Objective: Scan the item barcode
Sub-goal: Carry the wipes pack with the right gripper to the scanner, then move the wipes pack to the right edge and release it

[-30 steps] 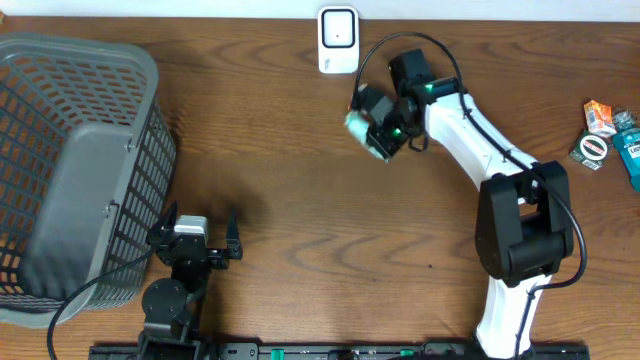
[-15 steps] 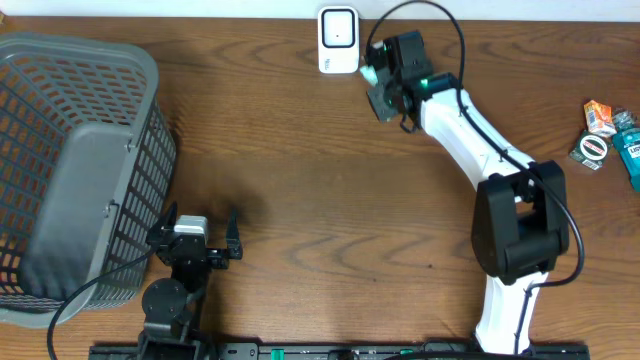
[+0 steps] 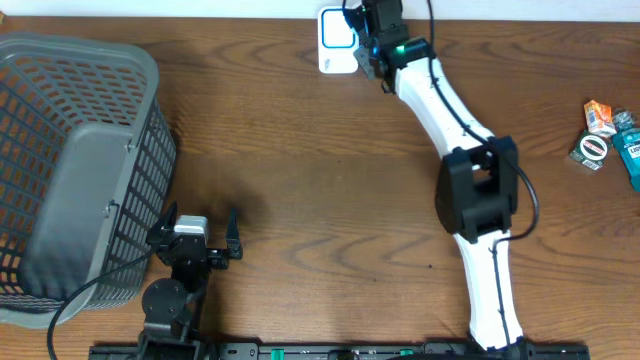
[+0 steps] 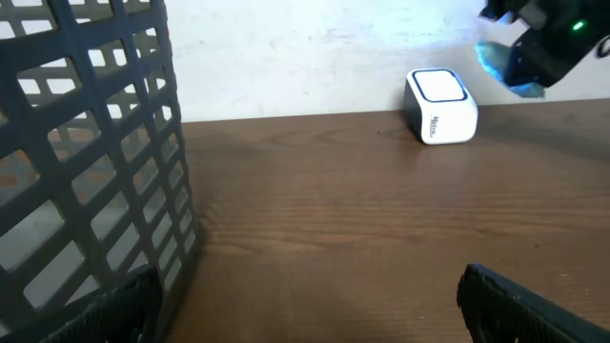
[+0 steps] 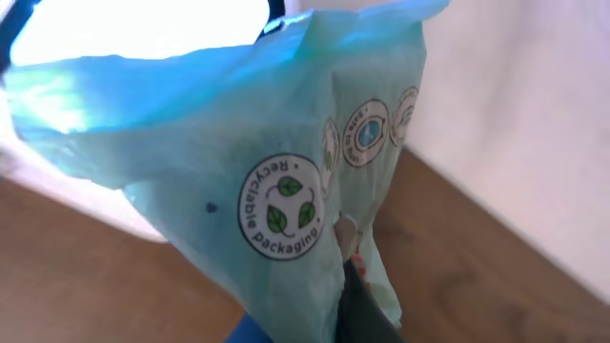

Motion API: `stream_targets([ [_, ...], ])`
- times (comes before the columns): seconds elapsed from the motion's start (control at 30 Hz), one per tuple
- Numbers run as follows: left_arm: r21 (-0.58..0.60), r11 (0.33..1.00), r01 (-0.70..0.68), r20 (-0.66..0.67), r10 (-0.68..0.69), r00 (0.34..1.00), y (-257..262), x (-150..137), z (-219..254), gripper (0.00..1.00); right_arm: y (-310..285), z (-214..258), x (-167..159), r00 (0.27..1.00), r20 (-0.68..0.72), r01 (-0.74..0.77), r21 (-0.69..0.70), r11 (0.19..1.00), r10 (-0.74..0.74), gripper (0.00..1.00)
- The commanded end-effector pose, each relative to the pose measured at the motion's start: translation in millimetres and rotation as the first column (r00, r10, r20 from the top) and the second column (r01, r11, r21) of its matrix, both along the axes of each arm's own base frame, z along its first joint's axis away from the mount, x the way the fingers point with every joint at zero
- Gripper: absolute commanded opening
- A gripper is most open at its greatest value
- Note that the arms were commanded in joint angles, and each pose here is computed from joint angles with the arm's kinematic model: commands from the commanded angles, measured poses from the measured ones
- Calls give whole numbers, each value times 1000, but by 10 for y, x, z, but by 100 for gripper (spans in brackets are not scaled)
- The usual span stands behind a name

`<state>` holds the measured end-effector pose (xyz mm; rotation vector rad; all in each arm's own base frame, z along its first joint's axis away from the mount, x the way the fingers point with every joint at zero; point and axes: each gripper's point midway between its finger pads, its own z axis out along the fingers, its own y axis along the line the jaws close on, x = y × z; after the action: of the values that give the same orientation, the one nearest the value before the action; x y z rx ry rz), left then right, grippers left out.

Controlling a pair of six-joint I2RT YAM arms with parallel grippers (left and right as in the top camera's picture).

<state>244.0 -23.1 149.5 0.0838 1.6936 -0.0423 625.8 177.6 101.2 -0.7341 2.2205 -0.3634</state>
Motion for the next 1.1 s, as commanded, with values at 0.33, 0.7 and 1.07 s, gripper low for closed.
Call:
stream_targets([
  [0.33, 5, 1000, -16, -54, 16, 998, 29, -8, -183, 98, 202, 271, 95, 983, 181, 79, -196, 977, -43, 1],
  [0.7, 5, 1000, -16, -54, 16, 998, 30, -8, -183, 98, -883, 84, -442, 904, -4, 410, -278, 869, -427, 1],
  [1.07, 5, 1000, -16, -54, 16, 998, 29, -8, -183, 98, -2803, -334, -864, 629, -142, 713, -286, 640, -764, 1],
])
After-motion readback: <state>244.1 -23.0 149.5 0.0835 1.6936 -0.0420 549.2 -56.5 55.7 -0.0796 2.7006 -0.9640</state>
